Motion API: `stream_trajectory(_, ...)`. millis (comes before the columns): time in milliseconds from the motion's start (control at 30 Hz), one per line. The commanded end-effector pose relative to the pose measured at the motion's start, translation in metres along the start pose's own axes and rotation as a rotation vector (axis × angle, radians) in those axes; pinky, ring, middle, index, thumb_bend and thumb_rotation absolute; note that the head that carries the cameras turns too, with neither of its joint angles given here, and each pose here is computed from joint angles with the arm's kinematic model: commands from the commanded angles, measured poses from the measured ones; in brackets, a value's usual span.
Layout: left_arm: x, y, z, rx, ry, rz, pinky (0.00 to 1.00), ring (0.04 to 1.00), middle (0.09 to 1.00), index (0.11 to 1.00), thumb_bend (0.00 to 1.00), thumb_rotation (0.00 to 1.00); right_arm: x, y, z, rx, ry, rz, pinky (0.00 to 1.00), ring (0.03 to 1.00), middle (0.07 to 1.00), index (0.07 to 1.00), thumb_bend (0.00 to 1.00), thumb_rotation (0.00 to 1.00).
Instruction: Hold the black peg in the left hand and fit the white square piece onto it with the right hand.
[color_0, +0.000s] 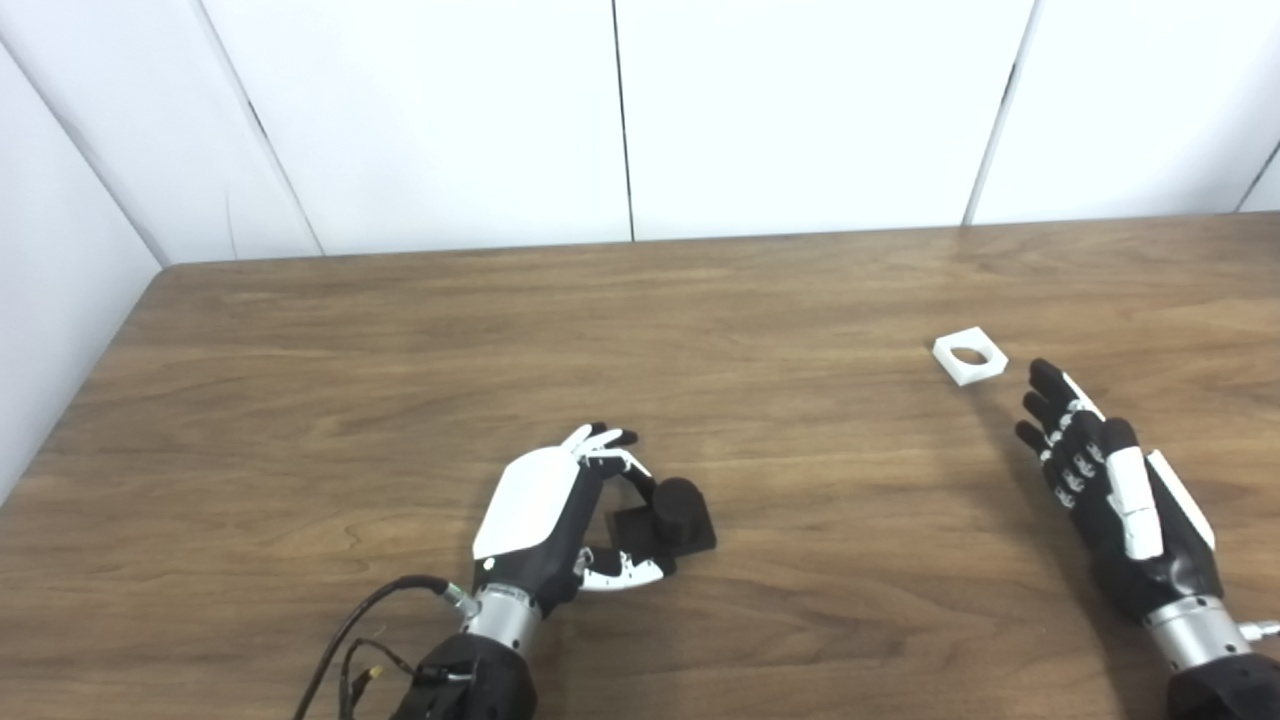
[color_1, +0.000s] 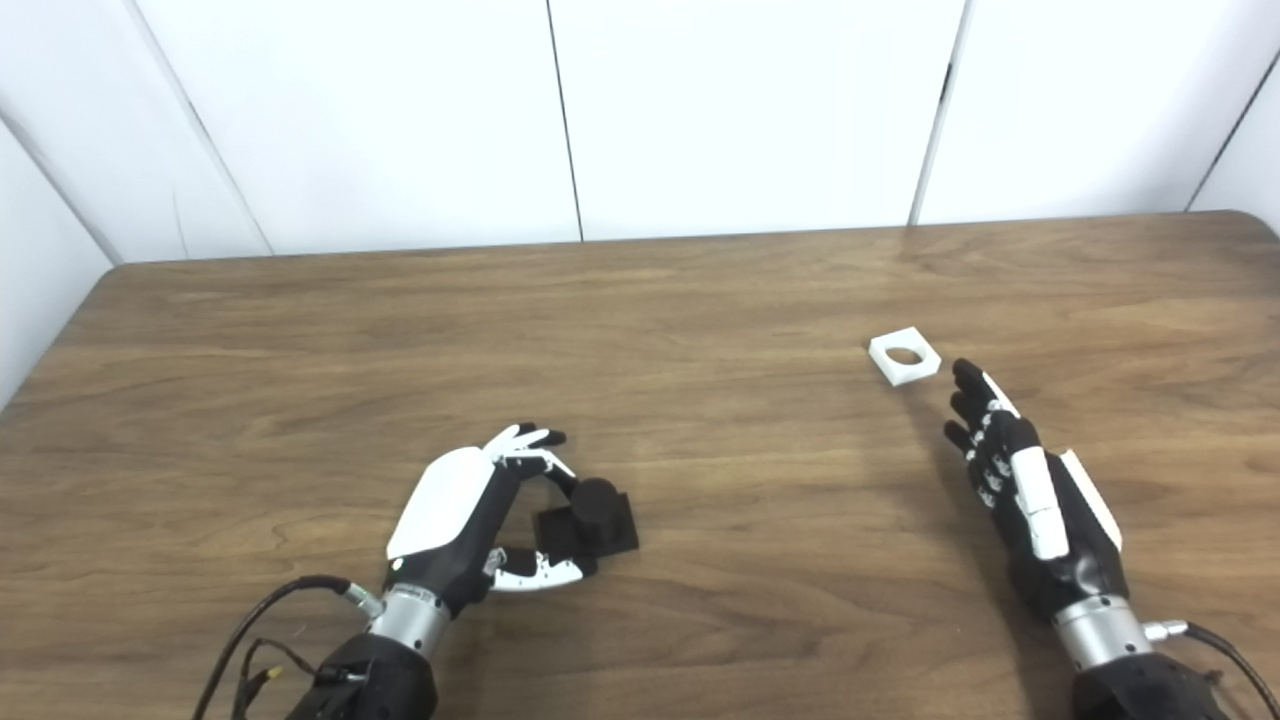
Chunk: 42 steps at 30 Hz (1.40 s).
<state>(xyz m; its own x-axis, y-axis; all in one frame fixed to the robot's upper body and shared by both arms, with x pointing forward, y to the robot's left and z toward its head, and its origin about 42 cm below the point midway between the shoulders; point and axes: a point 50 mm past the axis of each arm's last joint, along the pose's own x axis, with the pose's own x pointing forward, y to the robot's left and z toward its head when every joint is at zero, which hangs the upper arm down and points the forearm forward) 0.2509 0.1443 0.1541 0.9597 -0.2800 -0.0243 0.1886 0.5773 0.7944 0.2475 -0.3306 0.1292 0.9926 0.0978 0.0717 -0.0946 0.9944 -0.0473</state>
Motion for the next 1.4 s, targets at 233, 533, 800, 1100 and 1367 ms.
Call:
stream_trajectory(233, 0.004, -0.011, 0.015, -0.038, -0.034, -0.034, 0.79, 0.950, 0.885, 0.493, 0.52, 0.06, -0.009, 0.015, -0.018, 0.061, 0.056, -0.016, 1.00, 1.000, 0.999, 0.945, 0.66, 0.87)
stream_trajectory(533, 0.003, -0.014, 0.011, -0.031, -0.022, -0.037, 0.80, 0.949, 0.886, 0.493, 0.51, 0.06, 0.025, 0.012, 0.021, -0.339, -0.016, -0.093, 0.97, 0.974, 0.942, 0.863, 0.76, 0.49)
stream_trajectory(800, 0.004, -0.017, 0.010, -0.026, -0.034, -0.036, 0.81, 0.954, 0.890, 0.493, 0.51, 0.06, 0.075, -0.004, 0.057, -0.689, -0.111, -0.088, 0.99, 1.000, 0.957, 0.801, 0.86, 0.31)
stream_trajectory(1100, 0.005, -0.020, 0.009, 0.000, -0.028, -0.038, 1.00, 0.965, 0.885, 0.493, 0.52, 0.06, 0.120, -0.025, 0.086, -0.917, -0.088, -0.040, 1.00, 1.000, 0.956, 0.768, 0.91, 0.29)
stream_trajectory(1367, 0.006, -0.021, 0.007, 0.019, -0.025, -0.031, 1.00, 0.968, 0.876, 0.493, 0.52, 0.06, 0.141, -0.036, 0.096, -1.039, -0.056, 0.025, 1.00, 1.000, 0.954, 0.753, 0.92, 0.29)
